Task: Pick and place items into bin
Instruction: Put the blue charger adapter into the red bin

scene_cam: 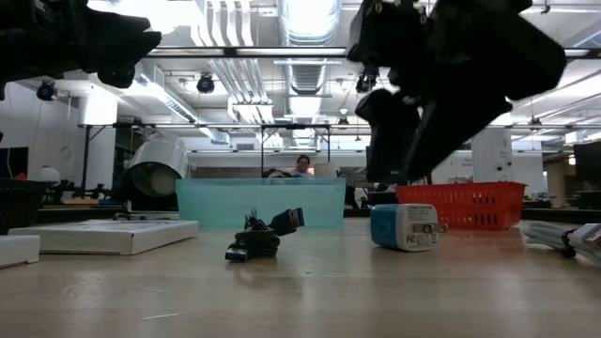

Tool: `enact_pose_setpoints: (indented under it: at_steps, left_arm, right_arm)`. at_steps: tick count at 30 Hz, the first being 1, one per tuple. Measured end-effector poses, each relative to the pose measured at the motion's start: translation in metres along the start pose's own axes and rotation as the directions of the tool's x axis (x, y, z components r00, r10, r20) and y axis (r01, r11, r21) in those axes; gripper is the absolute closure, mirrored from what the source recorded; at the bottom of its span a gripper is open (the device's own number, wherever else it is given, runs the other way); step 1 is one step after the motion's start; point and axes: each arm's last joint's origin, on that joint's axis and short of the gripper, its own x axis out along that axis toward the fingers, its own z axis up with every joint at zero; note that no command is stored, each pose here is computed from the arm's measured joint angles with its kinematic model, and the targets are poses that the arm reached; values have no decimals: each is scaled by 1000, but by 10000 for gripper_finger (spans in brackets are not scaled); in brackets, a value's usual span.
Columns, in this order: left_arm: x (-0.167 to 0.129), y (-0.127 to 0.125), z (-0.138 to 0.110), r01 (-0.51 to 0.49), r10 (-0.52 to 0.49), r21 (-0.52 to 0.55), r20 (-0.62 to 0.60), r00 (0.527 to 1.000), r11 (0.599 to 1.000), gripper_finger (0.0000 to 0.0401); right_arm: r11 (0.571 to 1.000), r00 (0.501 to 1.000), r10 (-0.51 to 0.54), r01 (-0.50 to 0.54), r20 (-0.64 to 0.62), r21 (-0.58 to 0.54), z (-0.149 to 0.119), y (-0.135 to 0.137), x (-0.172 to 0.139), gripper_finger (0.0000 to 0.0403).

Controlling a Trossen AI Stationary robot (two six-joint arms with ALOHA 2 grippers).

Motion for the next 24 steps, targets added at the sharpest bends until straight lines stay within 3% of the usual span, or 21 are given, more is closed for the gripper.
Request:
enact_pose_setpoints:
  at_steps: [6,24]
  left_arm:
    - [0,0,0,0,0,0,-1,1000,1000,244]
    - [0,0,0,0,0,0,-1,1000,1000,244]
  right_arm:
    - [1000,994,21,-21,-103,-4,1,2,14,112]
    - [998,992,61,-64,-112,-19,1,3,17,151]
